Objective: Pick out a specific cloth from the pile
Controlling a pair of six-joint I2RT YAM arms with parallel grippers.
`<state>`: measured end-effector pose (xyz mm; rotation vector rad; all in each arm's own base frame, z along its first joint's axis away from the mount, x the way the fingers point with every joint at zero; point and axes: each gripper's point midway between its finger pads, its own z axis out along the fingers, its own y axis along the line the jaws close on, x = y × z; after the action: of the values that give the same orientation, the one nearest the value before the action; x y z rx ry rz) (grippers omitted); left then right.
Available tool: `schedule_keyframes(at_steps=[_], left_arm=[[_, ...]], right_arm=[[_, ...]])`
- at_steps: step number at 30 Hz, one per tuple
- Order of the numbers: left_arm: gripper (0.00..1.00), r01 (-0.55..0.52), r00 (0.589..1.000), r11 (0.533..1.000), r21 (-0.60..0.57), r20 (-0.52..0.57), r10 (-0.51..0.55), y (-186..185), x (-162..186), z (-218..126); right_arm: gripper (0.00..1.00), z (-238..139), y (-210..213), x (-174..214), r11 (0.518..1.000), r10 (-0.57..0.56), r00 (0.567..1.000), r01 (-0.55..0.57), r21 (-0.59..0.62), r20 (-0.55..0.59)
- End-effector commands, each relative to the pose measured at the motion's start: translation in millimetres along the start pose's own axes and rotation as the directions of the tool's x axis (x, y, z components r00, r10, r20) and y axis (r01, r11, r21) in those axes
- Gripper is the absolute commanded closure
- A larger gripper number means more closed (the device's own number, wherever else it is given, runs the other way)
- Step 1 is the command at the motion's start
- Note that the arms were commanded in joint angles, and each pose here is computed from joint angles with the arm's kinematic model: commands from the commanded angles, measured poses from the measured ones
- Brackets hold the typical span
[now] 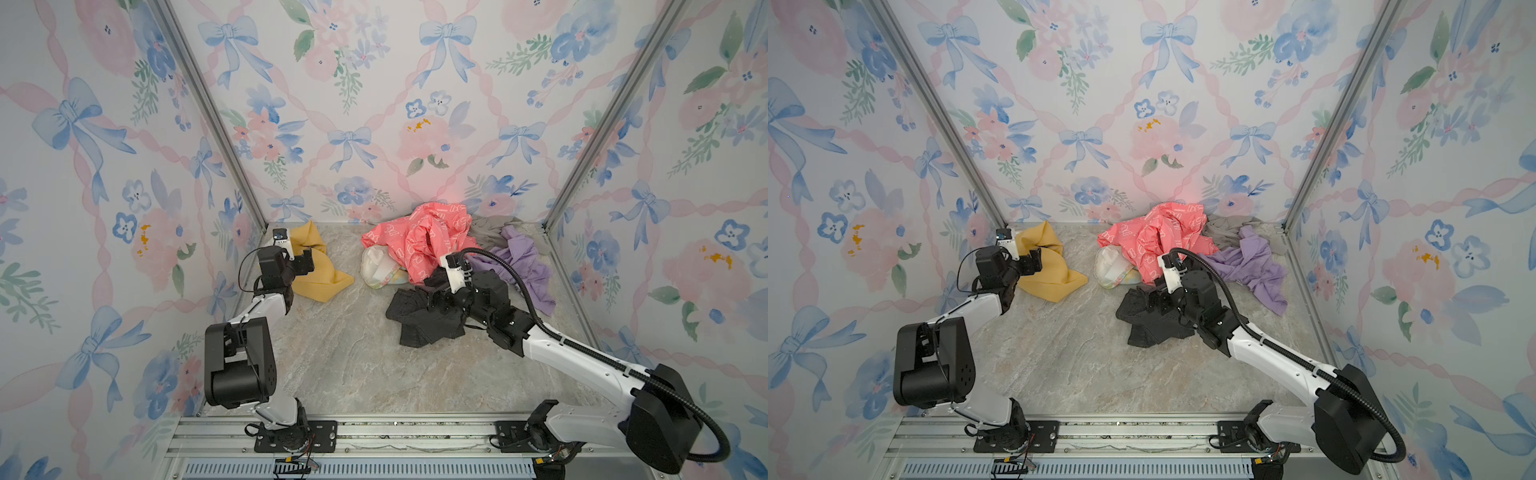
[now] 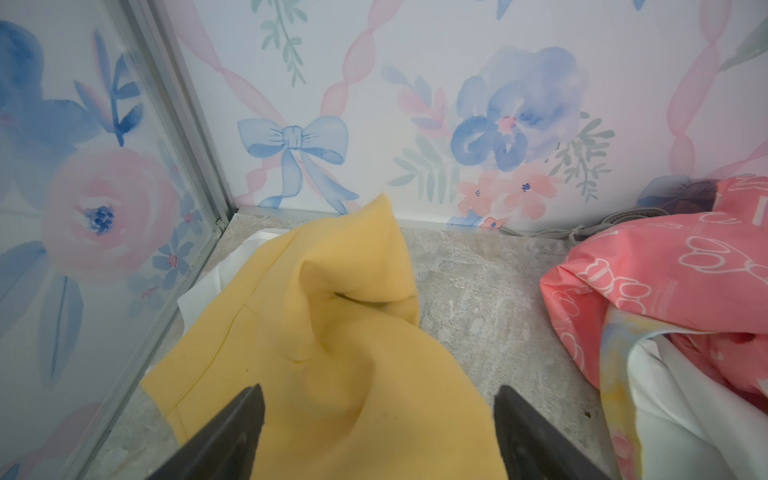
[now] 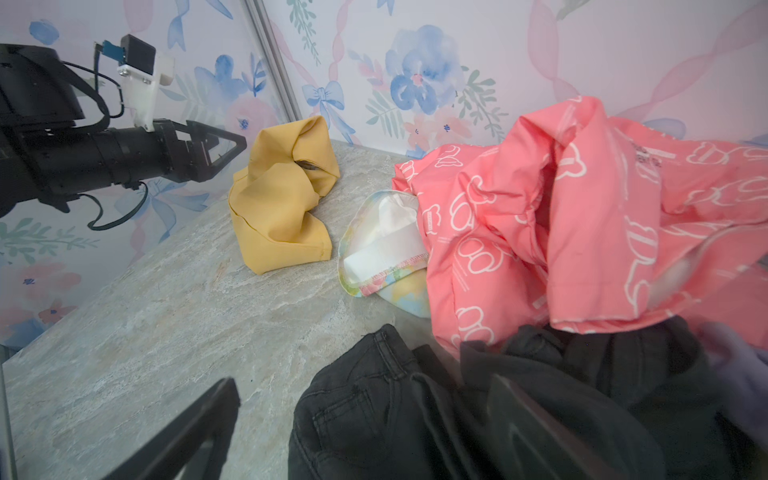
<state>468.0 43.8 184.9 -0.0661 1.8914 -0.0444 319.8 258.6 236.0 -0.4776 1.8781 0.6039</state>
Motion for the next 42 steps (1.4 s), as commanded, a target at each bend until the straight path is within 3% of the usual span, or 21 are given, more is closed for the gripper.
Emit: schedule_keyframes(at_steps=[1,6,10,13,16,22,25,28,34,42], left_arm=[[0.12,-0.001,0.999,1.0,0.029,0.051,-0.001,-16.9,-11.4,-17.5],[0.1,-0.001,0.996,0.997,0.073,0.087,-0.006,-41.0,-13.8,-47.1],[0.04,-0.022,0.997,0.997,0.079,0.081,0.016,-55.4,4.7,-68.2],[0.02,0.021,0.995,0.997,0.075,0.093,-0.028,-59.3,4.0,-79.3],[0.02,0.048,0.992,0.999,0.002,0.115,-0.048,-52.9,7.2,-91.0],[0.02,-0.036,0.982,0.999,-0.022,0.187,0.039,-75.0,29.1,-110.7],[0.02,-0.069,0.982,0.996,-0.062,0.172,0.079,-71.8,45.2,-108.0],[0.02,-0.074,0.983,0.992,-0.106,0.157,0.09,-62.2,54.5,-102.9],[0.02,-0.053,0.977,0.995,-0.088,0.2,0.07,-62.6,68.7,-98.2],[0.02,-0.031,0.98,0.994,-0.104,0.191,0.051,-45.8,77.8,-86.8]], right_arm=[[0.03,-16.1,-21.8,5.3,0.996,0.033,0.999,-0.032,0.088,0.001],[0.03,-41.6,-48.8,7.1,0.977,-0.002,1.0,-0.001,0.211,0.015],[0.03,-66.4,-66.3,7.3,0.946,-0.078,0.996,0.065,0.318,0.03],[0.03,-86.9,-78.4,5.6,0.915,-0.125,0.991,0.094,0.392,0.053],[0.03,-105.5,-92.5,8.0,0.88,-0.161,0.985,0.113,0.462,0.068],[0.03,-138.7,-132.7,19.3,0.815,-0.142,0.974,0.015,0.58,0.175],[0.03,-147.6,-152.4,30.8,0.775,-0.146,0.965,-0.026,0.631,0.219],[0.03,-153.4,-171.3,43.4,0.731,-0.135,0.963,-0.062,0.68,0.233],[0.03,-149.8,-204.2,65.4,0.65,-0.139,0.968,-0.068,0.757,0.207],[0.03,-108.9,-233.7,93.6,0.639,-0.134,0.983,-0.009,0.769,0.122]])
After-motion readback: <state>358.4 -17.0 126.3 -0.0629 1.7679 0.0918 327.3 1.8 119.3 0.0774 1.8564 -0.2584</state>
